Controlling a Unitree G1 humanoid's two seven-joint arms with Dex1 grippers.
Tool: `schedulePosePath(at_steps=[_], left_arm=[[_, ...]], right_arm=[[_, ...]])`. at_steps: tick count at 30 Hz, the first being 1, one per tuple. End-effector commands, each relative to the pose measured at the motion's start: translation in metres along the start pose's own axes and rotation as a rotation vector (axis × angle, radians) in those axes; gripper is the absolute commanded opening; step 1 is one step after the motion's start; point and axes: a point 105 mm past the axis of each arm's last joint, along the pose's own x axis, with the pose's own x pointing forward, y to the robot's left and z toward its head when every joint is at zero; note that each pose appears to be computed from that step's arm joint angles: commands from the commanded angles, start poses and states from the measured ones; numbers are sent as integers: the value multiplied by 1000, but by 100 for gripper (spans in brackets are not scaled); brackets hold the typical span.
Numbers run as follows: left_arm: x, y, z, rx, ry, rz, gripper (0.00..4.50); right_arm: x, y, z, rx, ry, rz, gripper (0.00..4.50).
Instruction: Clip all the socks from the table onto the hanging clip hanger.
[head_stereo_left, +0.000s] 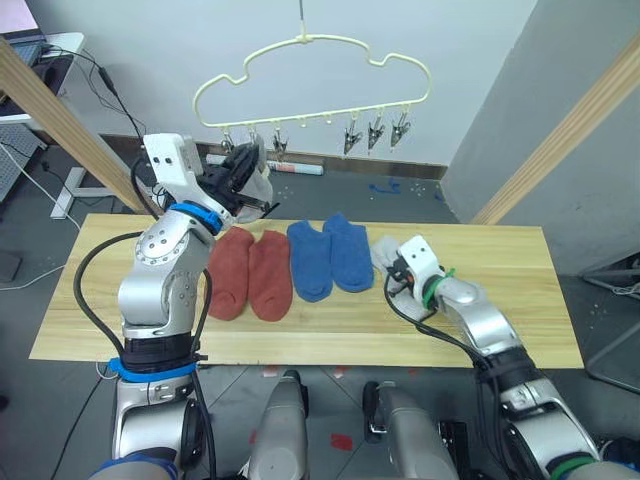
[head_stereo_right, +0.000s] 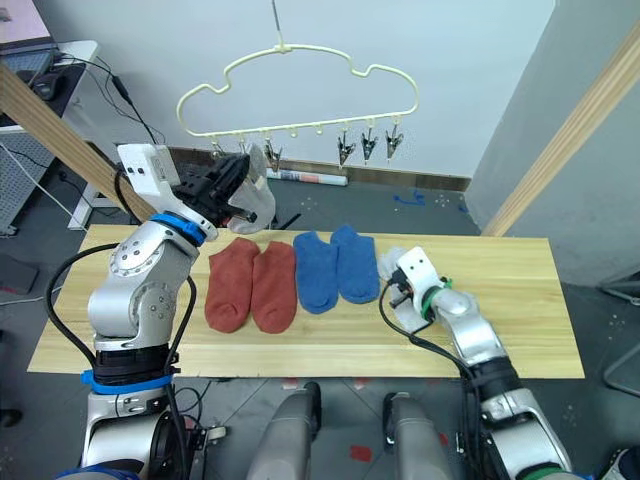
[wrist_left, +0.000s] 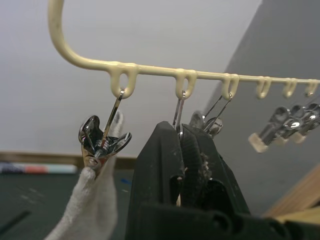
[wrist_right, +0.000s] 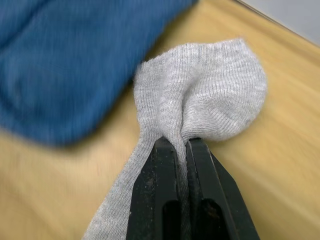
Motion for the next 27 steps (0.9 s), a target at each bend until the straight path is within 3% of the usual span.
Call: schedulePosePath(at_steps=[1, 7, 13, 27], left_arm=[[-8, 0, -6, -238, 69, -59, 0], [-13, -2, 4, -492, 92, -139, 0], [-12, -13, 19, -642, 74, -217, 0], [-16, -29, 22, -701, 98, -261, 0]], right_arm=[[-25, -1, 33, -141, -132, 10, 1], [-52, 44, 88, -137, -332, 206, 1], [-54, 87, 142, -92, -510, 349, 1], [-44, 107, 188, -78, -627, 416, 1]])
